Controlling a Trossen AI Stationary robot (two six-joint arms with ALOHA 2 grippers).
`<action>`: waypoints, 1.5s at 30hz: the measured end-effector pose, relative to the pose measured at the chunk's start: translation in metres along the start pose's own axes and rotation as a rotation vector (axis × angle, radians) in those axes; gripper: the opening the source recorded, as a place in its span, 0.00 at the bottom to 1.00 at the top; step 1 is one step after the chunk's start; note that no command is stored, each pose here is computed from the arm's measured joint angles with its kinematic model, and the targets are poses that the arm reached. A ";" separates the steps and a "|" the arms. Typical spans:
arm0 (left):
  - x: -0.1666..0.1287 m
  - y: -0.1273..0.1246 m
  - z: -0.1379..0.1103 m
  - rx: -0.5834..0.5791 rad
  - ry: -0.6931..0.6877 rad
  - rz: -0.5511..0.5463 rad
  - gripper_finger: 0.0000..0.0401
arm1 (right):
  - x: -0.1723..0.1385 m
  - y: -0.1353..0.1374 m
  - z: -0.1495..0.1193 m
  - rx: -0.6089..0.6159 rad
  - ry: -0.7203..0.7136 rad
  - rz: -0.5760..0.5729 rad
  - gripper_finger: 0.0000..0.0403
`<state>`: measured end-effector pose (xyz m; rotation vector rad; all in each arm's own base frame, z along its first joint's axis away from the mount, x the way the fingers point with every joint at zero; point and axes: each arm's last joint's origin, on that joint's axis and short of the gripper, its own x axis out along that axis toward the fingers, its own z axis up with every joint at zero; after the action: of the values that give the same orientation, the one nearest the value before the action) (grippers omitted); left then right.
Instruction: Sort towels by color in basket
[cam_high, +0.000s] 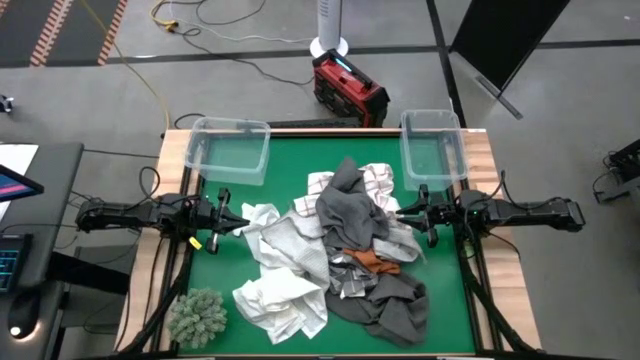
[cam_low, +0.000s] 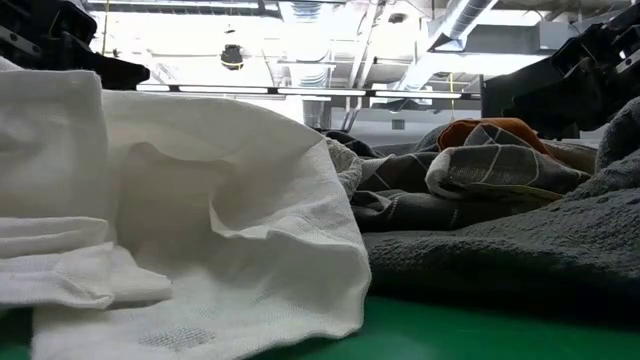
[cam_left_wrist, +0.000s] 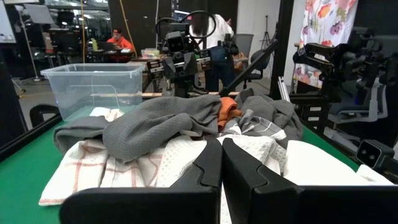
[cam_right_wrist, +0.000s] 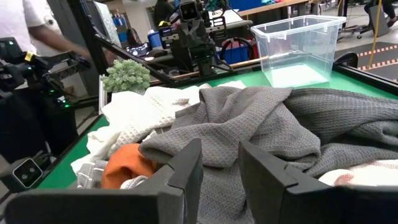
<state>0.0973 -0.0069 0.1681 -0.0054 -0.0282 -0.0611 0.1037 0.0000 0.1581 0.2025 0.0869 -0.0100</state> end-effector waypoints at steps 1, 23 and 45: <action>0.000 0.000 0.000 0.000 0.000 0.000 0.00 | 0.000 0.000 0.000 0.000 0.000 0.000 0.33; 0.000 0.000 0.000 0.000 0.000 0.000 0.00 | 0.000 0.000 0.000 0.000 0.000 0.000 0.33; -0.003 0.003 0.021 -0.176 -0.217 0.098 0.00 | -0.005 0.001 0.030 0.068 -0.318 -0.014 0.33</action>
<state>0.0943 -0.0033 0.1893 -0.1895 -0.2388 0.0356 0.1015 -0.0049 0.1879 0.2657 -0.2296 -0.0594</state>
